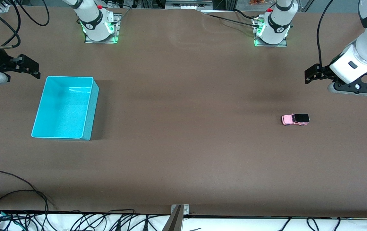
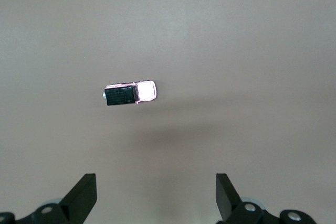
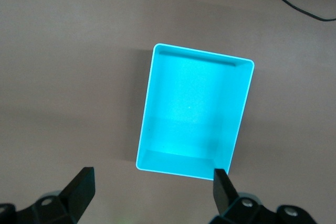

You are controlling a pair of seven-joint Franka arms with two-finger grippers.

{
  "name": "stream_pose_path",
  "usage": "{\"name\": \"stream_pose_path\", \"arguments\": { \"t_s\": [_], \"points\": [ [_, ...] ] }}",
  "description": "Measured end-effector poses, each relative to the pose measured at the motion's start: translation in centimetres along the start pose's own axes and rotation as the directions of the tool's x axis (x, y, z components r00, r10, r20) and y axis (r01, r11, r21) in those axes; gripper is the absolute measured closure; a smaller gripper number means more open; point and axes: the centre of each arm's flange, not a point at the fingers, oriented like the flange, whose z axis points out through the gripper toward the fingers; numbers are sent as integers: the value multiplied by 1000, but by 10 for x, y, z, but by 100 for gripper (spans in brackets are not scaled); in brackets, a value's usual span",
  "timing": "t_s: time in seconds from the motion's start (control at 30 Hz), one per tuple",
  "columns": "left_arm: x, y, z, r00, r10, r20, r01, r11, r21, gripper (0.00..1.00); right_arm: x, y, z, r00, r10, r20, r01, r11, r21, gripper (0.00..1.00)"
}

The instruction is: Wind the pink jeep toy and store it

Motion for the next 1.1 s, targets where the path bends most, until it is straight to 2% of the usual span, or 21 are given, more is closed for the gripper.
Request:
{"name": "stream_pose_path", "arguments": {
  "t_s": [0.37,0.67,0.9,1.1],
  "points": [
    [0,0,2,999,32,11,-32,1000,0,0,0,0,0,1000,0,0,0,1000,0,0],
    [2,-1,6,984,177,20,-177,984,-4,0,0,0,0,1000,0,0,0,1000,0,0],
    [5,-4,11,942,336,27,-335,942,-12,0,0,0,0,1000,0,0,0,1000,0,0],
    [9,-6,20,863,504,38,-504,864,-25,0,0,0,0,1000,0,0,0,1000,0,0]
  ]
}}
